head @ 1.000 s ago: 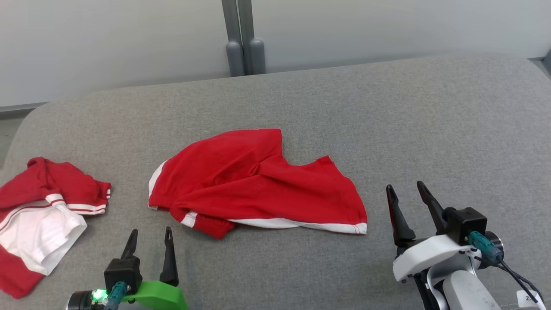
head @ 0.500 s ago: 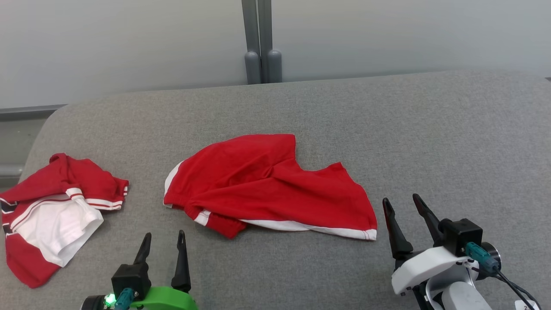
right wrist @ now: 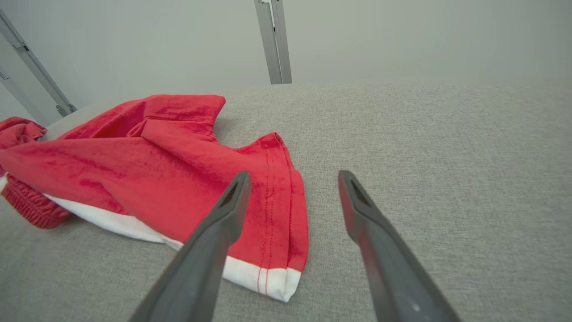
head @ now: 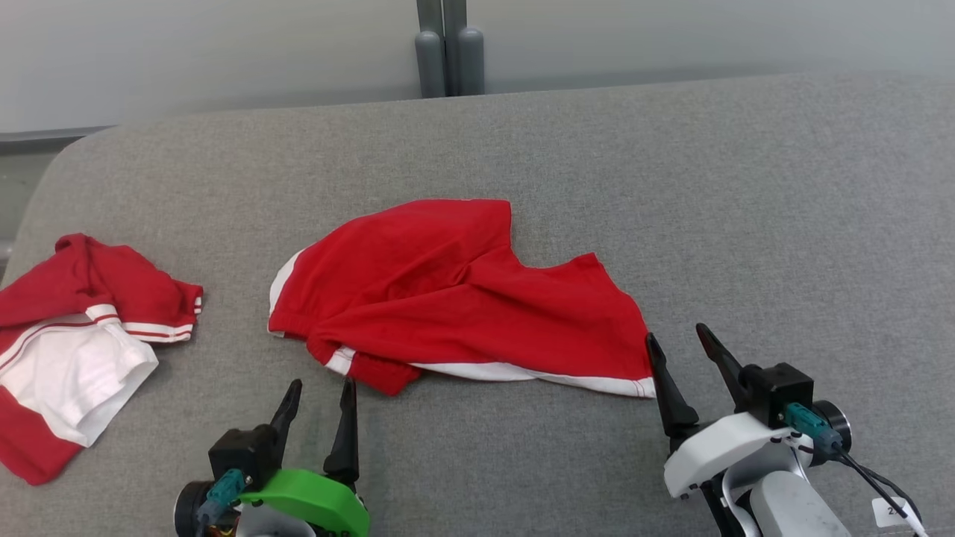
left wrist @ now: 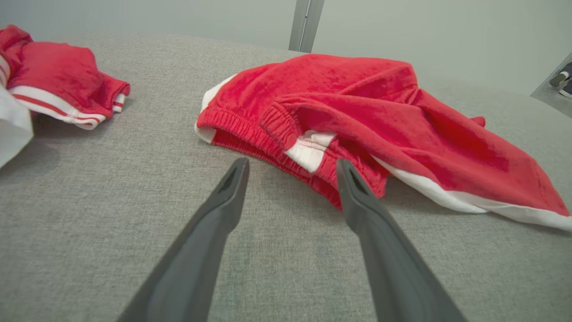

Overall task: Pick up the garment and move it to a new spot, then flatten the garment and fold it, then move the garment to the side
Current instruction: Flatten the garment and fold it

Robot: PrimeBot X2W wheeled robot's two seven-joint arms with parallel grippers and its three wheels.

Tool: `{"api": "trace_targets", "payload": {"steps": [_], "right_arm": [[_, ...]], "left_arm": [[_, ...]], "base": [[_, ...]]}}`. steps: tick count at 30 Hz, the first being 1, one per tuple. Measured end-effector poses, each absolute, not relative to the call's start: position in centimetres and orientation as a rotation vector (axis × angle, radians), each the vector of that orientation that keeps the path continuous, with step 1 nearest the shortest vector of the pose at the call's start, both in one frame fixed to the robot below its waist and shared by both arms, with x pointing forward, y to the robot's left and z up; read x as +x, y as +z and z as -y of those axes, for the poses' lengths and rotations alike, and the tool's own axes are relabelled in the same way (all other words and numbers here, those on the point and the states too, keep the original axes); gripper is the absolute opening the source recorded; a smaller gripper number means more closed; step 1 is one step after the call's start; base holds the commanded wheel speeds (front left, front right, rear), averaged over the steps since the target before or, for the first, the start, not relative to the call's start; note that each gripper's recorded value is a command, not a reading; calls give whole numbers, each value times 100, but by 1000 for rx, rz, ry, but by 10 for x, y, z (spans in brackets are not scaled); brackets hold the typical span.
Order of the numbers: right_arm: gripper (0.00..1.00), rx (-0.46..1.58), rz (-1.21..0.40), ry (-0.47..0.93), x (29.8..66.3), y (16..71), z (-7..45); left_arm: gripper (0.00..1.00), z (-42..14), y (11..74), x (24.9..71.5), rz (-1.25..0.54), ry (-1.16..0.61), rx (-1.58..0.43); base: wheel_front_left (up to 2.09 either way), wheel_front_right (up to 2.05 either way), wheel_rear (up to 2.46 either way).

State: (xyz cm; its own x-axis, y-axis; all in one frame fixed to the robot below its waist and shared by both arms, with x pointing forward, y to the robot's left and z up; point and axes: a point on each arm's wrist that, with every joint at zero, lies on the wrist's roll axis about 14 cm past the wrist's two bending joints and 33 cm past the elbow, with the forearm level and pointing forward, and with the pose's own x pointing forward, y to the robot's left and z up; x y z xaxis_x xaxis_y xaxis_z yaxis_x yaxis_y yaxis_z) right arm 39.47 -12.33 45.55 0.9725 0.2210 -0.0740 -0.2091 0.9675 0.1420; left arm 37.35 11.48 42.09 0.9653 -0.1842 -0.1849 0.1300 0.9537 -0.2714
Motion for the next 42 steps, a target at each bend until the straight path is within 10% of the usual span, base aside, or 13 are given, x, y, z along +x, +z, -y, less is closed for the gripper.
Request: {"api": "trace_targets", "payload": {"steps": [26,27,30,42], "right_arm": [[100,130,-151,211,412,431,125],[100,130,-150,210,412,431,125],[100,129,-150,208,413,431,126],[100,124,-230,253,398,407,111]], "left_arm": [[100,-101,406,393,-255,-201,-398],[92,-101,405,394,-256,-198,-406],[0,-102,405,395,-256,-197,-407],[0,-104,410,400,-234,-198,-395]], "base": [[0,0,0],[0,0,0],[0,0,0],[0,0,0]]}}
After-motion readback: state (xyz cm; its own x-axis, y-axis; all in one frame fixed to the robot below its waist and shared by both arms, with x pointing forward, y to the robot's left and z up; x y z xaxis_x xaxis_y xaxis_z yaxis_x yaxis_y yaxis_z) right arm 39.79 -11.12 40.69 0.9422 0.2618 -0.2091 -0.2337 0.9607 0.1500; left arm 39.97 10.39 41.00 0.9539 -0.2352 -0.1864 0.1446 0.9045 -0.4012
